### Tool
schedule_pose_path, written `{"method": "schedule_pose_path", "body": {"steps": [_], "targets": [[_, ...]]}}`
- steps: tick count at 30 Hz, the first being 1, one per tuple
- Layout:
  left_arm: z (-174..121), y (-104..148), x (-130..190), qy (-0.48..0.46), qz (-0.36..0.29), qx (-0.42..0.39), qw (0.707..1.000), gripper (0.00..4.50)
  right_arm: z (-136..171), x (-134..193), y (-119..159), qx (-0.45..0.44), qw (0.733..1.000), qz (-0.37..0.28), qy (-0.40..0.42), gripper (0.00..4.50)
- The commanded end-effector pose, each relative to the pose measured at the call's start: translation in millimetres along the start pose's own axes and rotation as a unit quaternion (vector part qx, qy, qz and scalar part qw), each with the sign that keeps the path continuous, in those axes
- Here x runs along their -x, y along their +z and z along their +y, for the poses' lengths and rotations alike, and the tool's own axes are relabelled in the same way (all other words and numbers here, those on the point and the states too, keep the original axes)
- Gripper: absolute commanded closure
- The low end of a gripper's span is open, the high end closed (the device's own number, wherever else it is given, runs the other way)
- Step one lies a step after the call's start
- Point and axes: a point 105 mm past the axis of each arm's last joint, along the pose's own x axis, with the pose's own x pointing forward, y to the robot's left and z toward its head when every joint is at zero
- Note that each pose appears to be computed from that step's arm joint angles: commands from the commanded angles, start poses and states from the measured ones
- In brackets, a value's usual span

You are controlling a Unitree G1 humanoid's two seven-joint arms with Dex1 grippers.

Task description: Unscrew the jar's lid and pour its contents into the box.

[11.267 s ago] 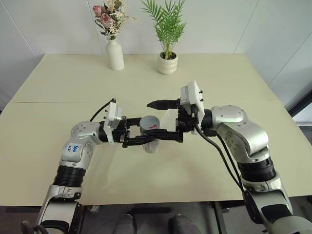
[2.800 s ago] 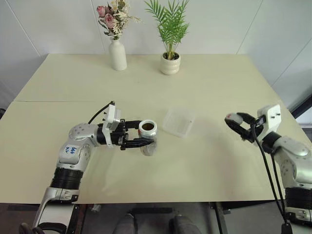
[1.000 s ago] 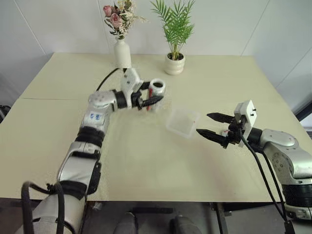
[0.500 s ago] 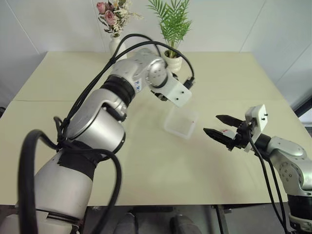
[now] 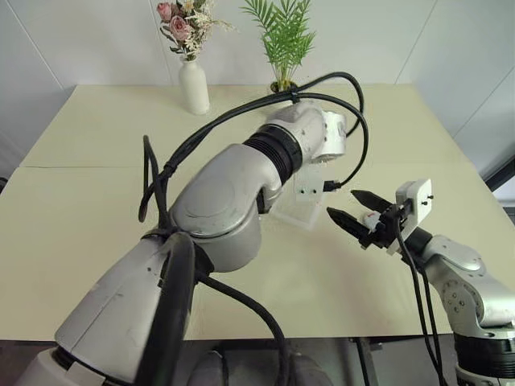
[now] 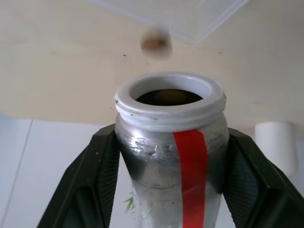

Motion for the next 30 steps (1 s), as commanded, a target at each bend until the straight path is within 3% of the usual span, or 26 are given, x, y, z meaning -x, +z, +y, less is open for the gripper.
{"method": "schedule_pose_path", "body": {"steps": [1,5,11,16,18,20,22,23,25,30], "targets": [[9,-9,11,-0.001,0.028,-0.063,0.998,1.91,2,4,11,0.024,0.999,-0.023,-0.011,0.03],[-1,4,7,-0.034,-0.006,-0.067,0.997,1.91,-2,12,9,0.028,0.999,-0.024,-0.025,0.03],[3,-23,29,-0.001,-0.005,-0.001,1.000,1.91,-5,18,7,0.026,0.999,-0.018,-0.030,0.03],[13,-9,29,0.049,-0.087,0.111,0.989,1.91,-10,12,13,0.030,0.999,-0.017,-0.024,0.03],[19,-5,28,0.083,-0.133,0.199,0.967,1.91,-11,12,15,0.030,0.999,-0.017,-0.022,0.03],[8,-8,25,0.109,-0.184,0.300,0.930,1.91,-11,8,15,0.030,0.999,-0.012,-0.013,0.03],[1,-10,24,0.115,-0.204,0.338,0.912,1.91,-11,7,15,0.029,0.999,-0.009,-0.009,0.03],[-2,-13,24,0.126,-0.225,0.380,0.889,1.91,-10,6,16,0.030,0.999,-0.009,-0.006,0.03],[-13,-17,24,0.151,-0.300,0.502,0.797,1.91,-10,2,18,0.031,0.999,-0.008,0.004,0.03],[-48,-25,17,0.199,-0.379,0.651,0.627,1.91,-10,-5,22,0.057,0.998,0.012,0.035,0.03]]}}
